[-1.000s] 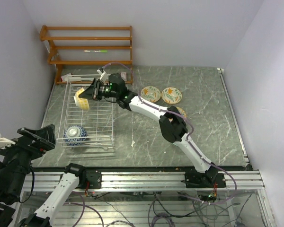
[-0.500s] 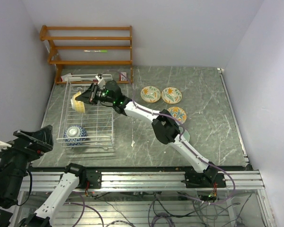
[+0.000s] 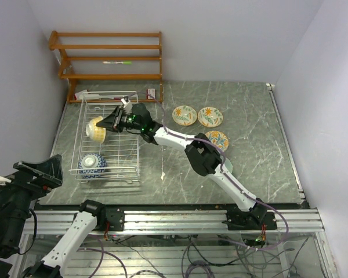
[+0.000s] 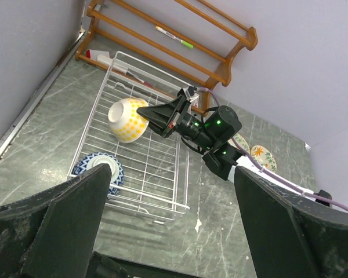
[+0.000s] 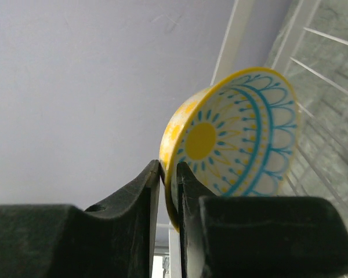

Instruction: Load the bowls into the dish rack

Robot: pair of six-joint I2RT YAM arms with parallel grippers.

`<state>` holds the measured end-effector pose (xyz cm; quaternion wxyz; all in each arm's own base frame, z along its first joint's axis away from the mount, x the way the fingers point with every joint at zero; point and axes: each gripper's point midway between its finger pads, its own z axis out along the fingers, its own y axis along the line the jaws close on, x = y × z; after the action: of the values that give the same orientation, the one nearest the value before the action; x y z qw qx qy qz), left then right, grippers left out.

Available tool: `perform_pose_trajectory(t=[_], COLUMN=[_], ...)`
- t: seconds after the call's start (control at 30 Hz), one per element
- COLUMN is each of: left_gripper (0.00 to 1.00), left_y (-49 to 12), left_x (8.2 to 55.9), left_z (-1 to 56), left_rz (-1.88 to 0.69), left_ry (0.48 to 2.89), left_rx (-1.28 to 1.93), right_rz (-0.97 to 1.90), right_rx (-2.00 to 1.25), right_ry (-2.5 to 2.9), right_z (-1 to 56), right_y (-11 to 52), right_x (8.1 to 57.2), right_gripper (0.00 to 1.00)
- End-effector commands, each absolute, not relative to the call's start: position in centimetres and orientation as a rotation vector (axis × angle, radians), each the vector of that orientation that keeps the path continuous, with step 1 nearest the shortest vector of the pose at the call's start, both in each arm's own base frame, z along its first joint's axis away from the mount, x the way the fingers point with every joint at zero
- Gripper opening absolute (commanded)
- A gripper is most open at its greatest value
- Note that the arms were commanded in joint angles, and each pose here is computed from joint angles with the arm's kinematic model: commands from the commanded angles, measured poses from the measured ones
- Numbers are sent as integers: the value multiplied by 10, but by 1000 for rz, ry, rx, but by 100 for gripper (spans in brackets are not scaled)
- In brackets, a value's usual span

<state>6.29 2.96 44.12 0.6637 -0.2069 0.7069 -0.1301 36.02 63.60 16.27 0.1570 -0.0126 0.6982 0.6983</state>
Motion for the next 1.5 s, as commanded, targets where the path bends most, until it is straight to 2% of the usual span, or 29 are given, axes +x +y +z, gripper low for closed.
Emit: perform_pose_trajectory(t=[0.0, 0.17, 0.5, 0.53, 0.6, 0.9, 1.03, 1.07, 1.47], left_gripper=[99, 99, 99, 99, 99, 99, 99, 99, 99], left_y=[33, 33, 32, 32, 32, 36, 37, 37, 38], left_x=[63, 66, 72, 72, 71, 68, 67, 66, 60], left_z=[437, 432, 432, 432, 431, 430, 431, 431, 432], left_rz=[-270, -271, -274, -275, -275, -270, -274, -276, -291], left_ry=[1614, 1627, 1625, 1623, 1623, 1622, 1618, 1617, 1614], left_rx=[-458, -453, -447, -449, -451, -461, -461, -460, -461], right_rz=[1934, 1834, 1708, 1697, 1672, 1617, 1558, 1548, 1341], right_rx=[-2, 1, -30, -31, -31, -52, -60, -57, -75], right_ry=[2070, 2116, 2154, 2159, 2171, 2178, 2226, 2237, 2368], right_z=[151, 143, 146, 146, 144, 152, 145, 142, 124], right_y=[620, 599, 596, 596, 596, 601, 604, 604, 594], right_x=[365, 373, 386, 386, 387, 388, 379, 377, 365], right_gripper=[19, 30, 44, 55, 63, 70, 91, 99, 100])
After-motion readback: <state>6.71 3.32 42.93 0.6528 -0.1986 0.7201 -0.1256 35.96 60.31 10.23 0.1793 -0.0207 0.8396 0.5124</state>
